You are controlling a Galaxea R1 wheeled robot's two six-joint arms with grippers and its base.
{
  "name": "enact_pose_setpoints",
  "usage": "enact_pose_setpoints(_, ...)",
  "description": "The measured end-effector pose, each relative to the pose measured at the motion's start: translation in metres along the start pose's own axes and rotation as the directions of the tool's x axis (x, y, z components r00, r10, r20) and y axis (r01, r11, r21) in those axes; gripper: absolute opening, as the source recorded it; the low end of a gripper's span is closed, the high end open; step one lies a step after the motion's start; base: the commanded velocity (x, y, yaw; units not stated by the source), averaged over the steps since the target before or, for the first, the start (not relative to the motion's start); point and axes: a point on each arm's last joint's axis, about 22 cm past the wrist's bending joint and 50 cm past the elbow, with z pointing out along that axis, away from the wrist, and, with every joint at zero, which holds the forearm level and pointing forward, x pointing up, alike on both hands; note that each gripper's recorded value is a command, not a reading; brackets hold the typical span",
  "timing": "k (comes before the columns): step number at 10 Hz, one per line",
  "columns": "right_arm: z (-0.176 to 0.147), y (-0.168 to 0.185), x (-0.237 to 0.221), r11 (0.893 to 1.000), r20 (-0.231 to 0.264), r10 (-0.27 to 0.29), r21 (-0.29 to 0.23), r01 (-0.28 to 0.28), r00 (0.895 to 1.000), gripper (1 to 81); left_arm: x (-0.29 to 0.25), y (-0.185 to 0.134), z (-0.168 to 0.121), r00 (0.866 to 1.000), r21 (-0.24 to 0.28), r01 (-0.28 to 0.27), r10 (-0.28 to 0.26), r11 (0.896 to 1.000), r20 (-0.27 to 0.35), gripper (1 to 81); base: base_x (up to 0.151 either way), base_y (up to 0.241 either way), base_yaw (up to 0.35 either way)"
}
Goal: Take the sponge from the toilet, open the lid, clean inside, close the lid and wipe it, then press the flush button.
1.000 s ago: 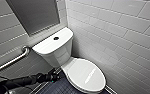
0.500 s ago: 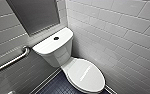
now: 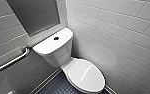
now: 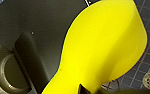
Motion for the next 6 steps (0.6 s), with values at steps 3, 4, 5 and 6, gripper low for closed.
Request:
enact_pose_setpoints(3, 0.006, -0.022, -0.029, 0.999, 0.045, -0.008, -0.038, 0.009, 0.999, 1.0, -0.092, -0.018, 0.014, 0.998, 0.02, -0.001, 0.0, 1.0, 0.065, 81.1, 0.0, 0.0, 0.0)
enact_pose_setpoints(4, 0.007, -0.023, -0.035, 0.999, 0.068, -0.003, -0.053, 0.006, 0.998, 1.0, -0.114, -0.023, 0.021, 0.997, 0.032, -0.007, 0.005, 0.999, 0.082, 81.1, 0.0, 0.0, 0.0)
enact_pose_setpoints(5, 0.006, -0.024, -0.041, 0.998, 0.09, 0.01, -0.056, -0.005, 0.996, 1.0, -0.131, -0.019, 0.032, 0.995, 0.024, -0.029, 0.026, 0.999, 0.095, 81.1, 0.0, 0.0, 0.0)
enact_pose_setpoints(6, 0.004, -0.025, -0.041, 0.999, 0.096, 0.013, -0.051, -0.008, 0.995, 1.0, -0.148, -0.008, 0.042, 0.994, 0.001, -0.05, 0.05, 0.999, 0.099, 81.1, 0.0, 0.0, 0.0)
